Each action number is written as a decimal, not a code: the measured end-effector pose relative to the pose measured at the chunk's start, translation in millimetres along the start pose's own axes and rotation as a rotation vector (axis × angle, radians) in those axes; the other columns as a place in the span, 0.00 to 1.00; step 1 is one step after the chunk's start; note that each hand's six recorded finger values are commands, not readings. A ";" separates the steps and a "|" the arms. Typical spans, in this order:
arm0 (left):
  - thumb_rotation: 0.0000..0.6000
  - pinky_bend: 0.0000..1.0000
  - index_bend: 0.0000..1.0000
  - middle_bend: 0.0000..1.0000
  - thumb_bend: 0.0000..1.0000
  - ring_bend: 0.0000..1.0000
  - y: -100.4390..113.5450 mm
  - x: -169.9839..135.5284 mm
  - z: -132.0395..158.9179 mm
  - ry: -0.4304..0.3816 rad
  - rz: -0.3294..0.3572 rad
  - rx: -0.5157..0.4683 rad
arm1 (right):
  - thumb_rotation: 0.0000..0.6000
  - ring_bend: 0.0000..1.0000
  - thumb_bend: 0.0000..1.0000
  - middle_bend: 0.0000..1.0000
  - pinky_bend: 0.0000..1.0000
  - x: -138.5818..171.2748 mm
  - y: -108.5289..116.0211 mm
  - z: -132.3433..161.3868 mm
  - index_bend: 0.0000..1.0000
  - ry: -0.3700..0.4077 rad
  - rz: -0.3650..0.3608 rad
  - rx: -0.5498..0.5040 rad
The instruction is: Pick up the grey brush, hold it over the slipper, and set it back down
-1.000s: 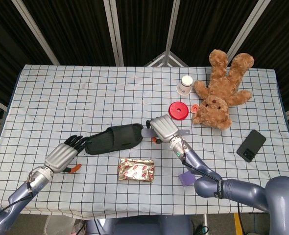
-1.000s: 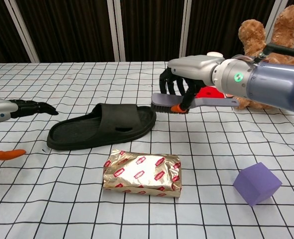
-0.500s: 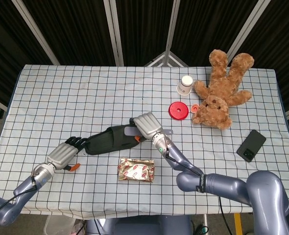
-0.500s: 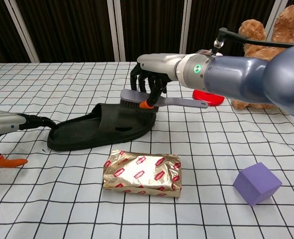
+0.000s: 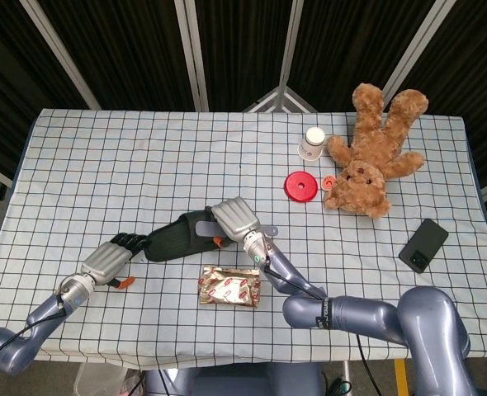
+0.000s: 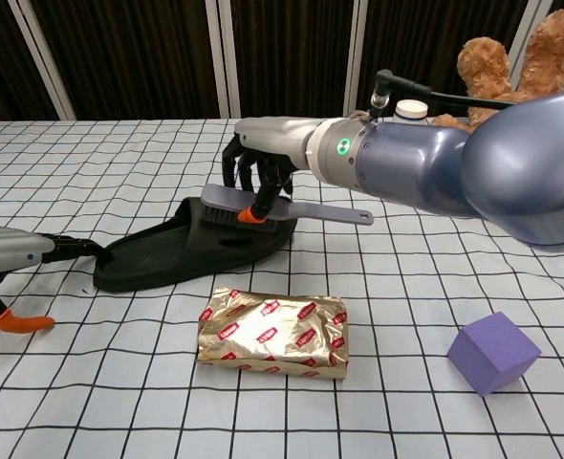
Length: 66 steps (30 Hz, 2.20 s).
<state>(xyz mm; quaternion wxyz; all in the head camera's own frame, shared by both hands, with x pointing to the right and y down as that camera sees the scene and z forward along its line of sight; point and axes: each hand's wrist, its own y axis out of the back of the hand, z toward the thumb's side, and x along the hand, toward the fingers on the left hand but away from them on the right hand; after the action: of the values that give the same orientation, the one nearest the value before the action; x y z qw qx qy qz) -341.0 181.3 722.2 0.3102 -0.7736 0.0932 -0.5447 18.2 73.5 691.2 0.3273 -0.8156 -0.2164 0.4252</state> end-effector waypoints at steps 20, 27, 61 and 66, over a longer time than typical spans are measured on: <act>0.87 0.03 0.00 0.00 0.51 0.00 -3.1 2.3 -0.6 -0.002 -0.011 0.007 | 1.00 0.53 0.46 0.64 0.57 -1.4 -7.4 9.1 0.82 -0.004 -0.033 -0.029; 0.87 0.03 0.00 0.00 0.51 0.00 -4.0 1.9 1.1 -0.007 -0.012 0.010 | 1.00 0.53 0.46 0.64 0.57 -4.2 -6.6 -14.2 0.82 -0.061 -0.037 -0.012; 0.87 0.03 0.00 0.00 0.51 0.00 -4.0 -3.7 6.9 -0.016 -0.006 0.016 | 1.00 0.53 0.47 0.64 0.57 9.0 -15.6 3.6 0.82 -0.035 -0.014 -0.003; 0.87 0.03 0.00 0.00 0.51 0.00 -5.8 -3.4 4.4 -0.010 -0.012 0.015 | 1.00 0.53 0.47 0.64 0.57 3.9 -15.3 -16.3 0.82 -0.084 -0.016 -0.003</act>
<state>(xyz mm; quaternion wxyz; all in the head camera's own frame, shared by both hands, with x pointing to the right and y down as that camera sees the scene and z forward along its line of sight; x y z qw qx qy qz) -339.5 189.2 721.9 0.3133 -0.7745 0.0827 -0.5433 32.8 80.8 706.9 0.3202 -0.7958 -0.2371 0.4560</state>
